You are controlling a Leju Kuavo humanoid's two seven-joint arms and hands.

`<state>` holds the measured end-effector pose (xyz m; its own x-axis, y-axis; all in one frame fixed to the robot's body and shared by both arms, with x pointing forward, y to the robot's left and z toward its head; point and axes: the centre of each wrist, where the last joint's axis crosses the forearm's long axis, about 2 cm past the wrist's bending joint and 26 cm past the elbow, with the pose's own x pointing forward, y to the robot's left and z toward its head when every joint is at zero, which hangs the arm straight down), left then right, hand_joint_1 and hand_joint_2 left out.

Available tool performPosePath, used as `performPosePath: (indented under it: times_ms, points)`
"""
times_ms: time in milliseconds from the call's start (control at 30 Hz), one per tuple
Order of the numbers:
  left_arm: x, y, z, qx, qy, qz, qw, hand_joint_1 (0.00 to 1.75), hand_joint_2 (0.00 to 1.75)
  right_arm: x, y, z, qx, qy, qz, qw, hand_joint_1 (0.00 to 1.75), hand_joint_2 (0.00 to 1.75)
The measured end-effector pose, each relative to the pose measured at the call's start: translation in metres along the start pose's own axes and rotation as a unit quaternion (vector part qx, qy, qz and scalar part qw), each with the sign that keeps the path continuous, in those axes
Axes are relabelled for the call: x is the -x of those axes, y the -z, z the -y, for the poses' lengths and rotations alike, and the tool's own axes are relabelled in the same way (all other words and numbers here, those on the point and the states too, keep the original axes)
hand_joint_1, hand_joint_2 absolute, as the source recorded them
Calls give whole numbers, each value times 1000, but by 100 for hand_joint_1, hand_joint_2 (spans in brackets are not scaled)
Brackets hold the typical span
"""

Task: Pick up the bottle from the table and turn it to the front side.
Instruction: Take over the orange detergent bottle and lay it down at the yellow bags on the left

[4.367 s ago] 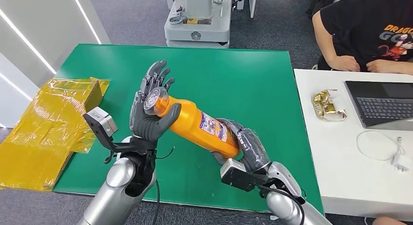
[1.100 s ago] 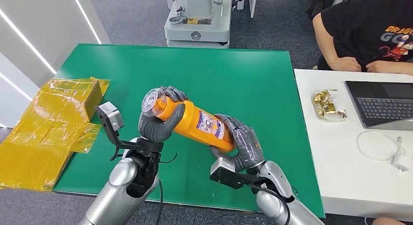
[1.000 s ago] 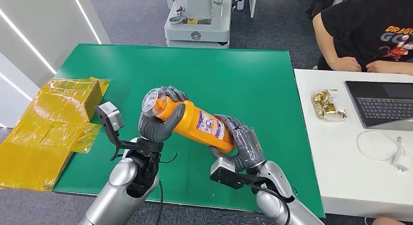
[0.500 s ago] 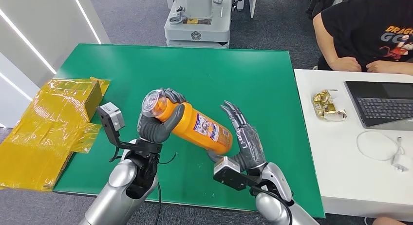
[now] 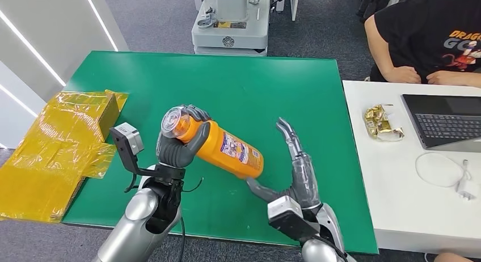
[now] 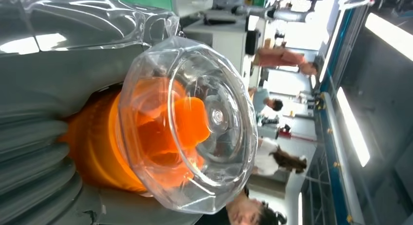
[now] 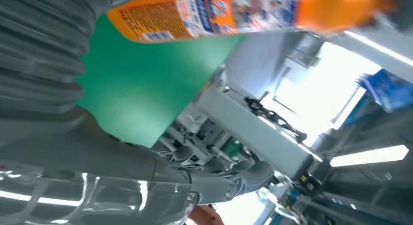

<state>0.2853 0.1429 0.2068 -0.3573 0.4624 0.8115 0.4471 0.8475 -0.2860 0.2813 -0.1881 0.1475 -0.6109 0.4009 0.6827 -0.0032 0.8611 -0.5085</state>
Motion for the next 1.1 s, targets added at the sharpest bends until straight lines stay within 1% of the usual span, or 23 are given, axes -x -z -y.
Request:
performPosePath:
  times_ms: [200, 367, 467, 567, 733, 833, 967, 1100]
  points:
    - [-4, -2, -13, -12, 55, 11, 998, 175, 175, -24, -18, 7, 70, 64, 15, 995, 0, 175]
    - [-16, 0, -28, -13, 139, 19, 990, 175, 175, -46, -29, 14, 114, 102, 34, 988, 0, 175]
    - [-26, 0, -41, -14, 216, 20, 976, 175, 175, -59, -35, 19, 129, 104, 53, 985, 0, 175]
    - [-39, -5, -63, -6, 320, 12, 947, 175, 175, -71, -42, 25, 139, 107, 69, 982, 0, 175]
    - [-68, -16, -111, 1, 482, -12, 876, 175, 175, -85, -50, 30, 147, 124, 75, 978, 0, 175]
    - [-87, -22, -136, 0, 543, -24, 839, 175, 175, -89, -51, 31, 153, 133, 77, 976, 0, 175]
    - [-108, -30, -162, 12, 608, -44, 793, 175, 175, -92, -51, 32, 159, 142, 79, 974, 0, 175]
    - [-119, -42, -180, 39, 655, -76, 751, 175, 175, -94, -50, 32, 161, 149, 79, 972, 0, 175]
